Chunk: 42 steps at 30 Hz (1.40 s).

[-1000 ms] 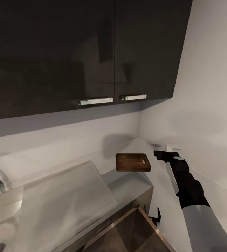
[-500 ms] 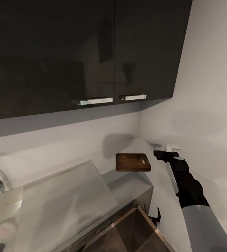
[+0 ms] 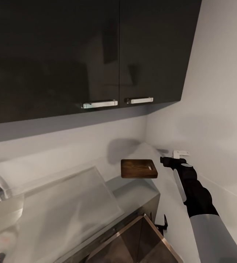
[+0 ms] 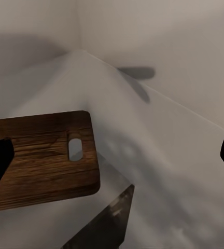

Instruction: In the kitchen, take the Vidalia onion out of the sink, dice it on the chopping board with the paring knife, put the diced onion into the bowl on the countertop, then place both the paring knife and the chopping board into the sink.

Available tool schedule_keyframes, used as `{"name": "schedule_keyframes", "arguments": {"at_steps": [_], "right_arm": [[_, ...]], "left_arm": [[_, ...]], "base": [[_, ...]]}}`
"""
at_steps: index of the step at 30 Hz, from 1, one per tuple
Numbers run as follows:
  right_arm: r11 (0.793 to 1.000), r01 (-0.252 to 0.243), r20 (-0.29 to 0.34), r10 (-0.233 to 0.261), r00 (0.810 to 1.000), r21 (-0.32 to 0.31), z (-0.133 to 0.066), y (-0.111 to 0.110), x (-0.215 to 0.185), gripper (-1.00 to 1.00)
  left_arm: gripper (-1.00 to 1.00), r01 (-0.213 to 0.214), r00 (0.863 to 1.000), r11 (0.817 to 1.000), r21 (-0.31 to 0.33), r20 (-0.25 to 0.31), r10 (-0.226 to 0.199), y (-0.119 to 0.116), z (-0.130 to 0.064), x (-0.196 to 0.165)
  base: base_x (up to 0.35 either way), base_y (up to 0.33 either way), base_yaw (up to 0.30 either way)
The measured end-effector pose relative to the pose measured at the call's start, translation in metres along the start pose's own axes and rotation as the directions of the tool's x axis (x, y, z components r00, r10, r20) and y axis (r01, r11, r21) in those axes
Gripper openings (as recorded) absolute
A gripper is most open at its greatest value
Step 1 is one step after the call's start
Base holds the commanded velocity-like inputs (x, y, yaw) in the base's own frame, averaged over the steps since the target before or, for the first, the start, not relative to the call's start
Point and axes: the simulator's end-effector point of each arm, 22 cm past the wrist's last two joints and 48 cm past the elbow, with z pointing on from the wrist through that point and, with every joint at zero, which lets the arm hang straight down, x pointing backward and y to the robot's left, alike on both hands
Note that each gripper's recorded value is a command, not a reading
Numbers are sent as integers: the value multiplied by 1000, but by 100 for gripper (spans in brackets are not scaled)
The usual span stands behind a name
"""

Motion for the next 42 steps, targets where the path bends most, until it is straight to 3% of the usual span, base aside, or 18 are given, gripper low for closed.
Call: {"name": "schedule_keyframes", "arguments": {"at_steps": [16,25,31,33,38,42], "right_arm": [[1000,8,-14,-8,1000,6,6,-1,9,100],[1000,7,12,-7,1000,16,7,-3,-3,100],[999,16,-104,-12,994,39,57,11,-29,100],[999,21,-132,-16,991,32,70,19,-62,100],[999,19,-113,-16,994,31,69,25,-120,100],[999,26,-103,-22,994,36,67,33,-132,100]], "left_arm": [[100,1,1000,1000,0,-27,-1,-1,-4,9],[100,18,998,1000,11,-61,-18,-14,-8,24],[100,19,997,1000,11,-74,-18,-14,-10,30],[100,19,997,1000,11,-74,-18,-14,-10,30],[100,19,998,1000,11,-59,-18,-14,-10,27],[100,18,999,1000,12,-46,-18,-14,-10,25]], "base": [[0,0,0],[0,0,0],[0,0,0],[0,0,0],[0,0,0],[0,0,0]]}}
